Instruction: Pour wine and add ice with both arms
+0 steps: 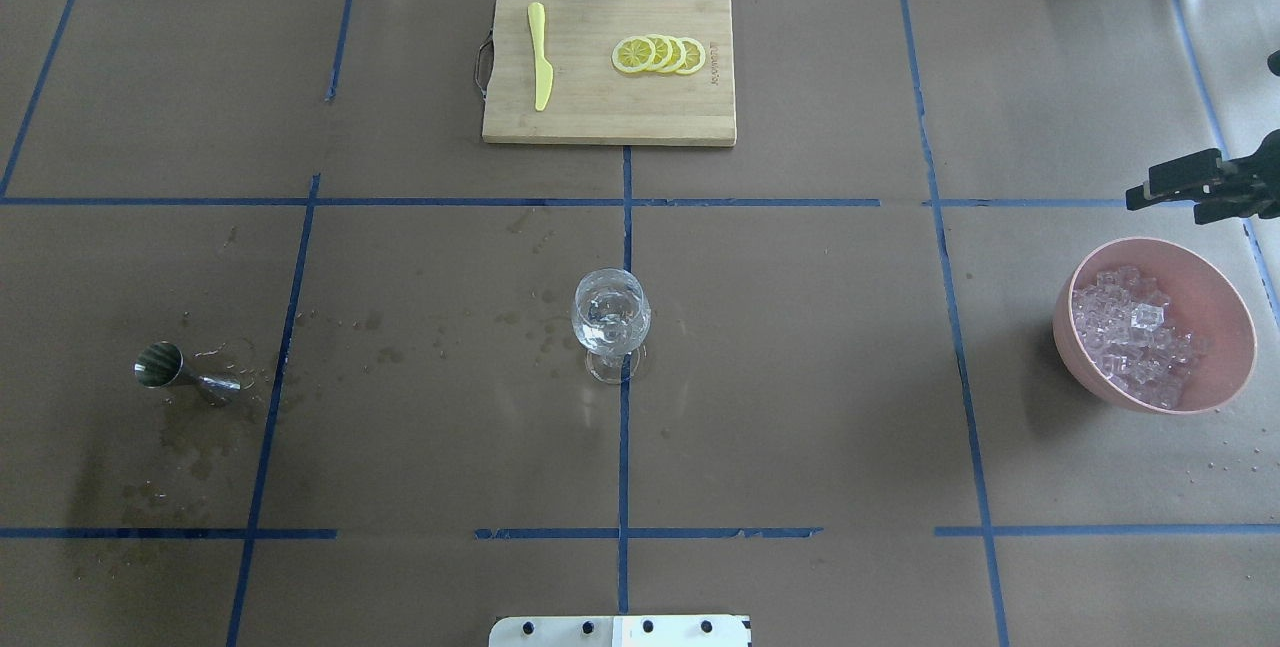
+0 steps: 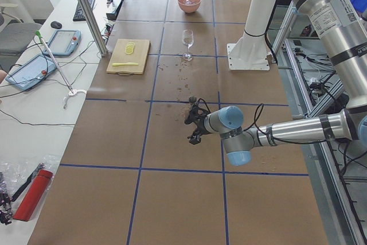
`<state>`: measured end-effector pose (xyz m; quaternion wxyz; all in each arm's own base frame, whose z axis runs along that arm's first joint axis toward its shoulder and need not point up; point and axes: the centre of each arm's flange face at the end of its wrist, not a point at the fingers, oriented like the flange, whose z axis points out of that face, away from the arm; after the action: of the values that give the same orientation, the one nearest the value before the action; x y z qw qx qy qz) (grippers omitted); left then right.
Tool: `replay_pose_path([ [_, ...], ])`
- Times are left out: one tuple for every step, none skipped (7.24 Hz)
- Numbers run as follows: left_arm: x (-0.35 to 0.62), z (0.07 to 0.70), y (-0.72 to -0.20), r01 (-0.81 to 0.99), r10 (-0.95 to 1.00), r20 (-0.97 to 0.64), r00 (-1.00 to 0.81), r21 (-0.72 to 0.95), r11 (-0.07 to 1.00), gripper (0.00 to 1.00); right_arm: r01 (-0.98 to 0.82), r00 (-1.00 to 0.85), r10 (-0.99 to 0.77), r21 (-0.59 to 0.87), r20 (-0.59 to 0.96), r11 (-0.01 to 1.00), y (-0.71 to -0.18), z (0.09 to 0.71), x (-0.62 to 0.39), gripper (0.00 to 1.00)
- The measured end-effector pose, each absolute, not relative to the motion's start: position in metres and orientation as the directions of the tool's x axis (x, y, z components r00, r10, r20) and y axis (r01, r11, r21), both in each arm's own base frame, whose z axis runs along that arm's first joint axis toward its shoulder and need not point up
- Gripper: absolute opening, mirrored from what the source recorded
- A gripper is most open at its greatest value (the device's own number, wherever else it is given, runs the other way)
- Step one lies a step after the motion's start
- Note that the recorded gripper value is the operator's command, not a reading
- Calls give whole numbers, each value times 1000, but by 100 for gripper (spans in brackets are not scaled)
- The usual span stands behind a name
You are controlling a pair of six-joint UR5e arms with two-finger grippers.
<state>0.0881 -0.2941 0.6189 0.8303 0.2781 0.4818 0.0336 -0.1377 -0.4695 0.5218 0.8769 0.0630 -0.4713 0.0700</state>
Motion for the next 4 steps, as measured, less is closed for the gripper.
replay_pose_path([
  [87,621,-296,224,298,-792,532,472,852,100,-175,593,72,41,802,984,-452,525,-151,99],
  [87,620,-305,228,270,-802,533,443,867,100,-164,622,82,27,778,986,-439,532,-160,97],
  [87,616,-318,223,238,-816,526,403,888,100,-151,641,92,7,762,989,-430,539,-167,92],
  [85,613,-328,221,217,-829,515,373,901,100,-139,651,100,-11,752,990,-422,547,-170,89],
])
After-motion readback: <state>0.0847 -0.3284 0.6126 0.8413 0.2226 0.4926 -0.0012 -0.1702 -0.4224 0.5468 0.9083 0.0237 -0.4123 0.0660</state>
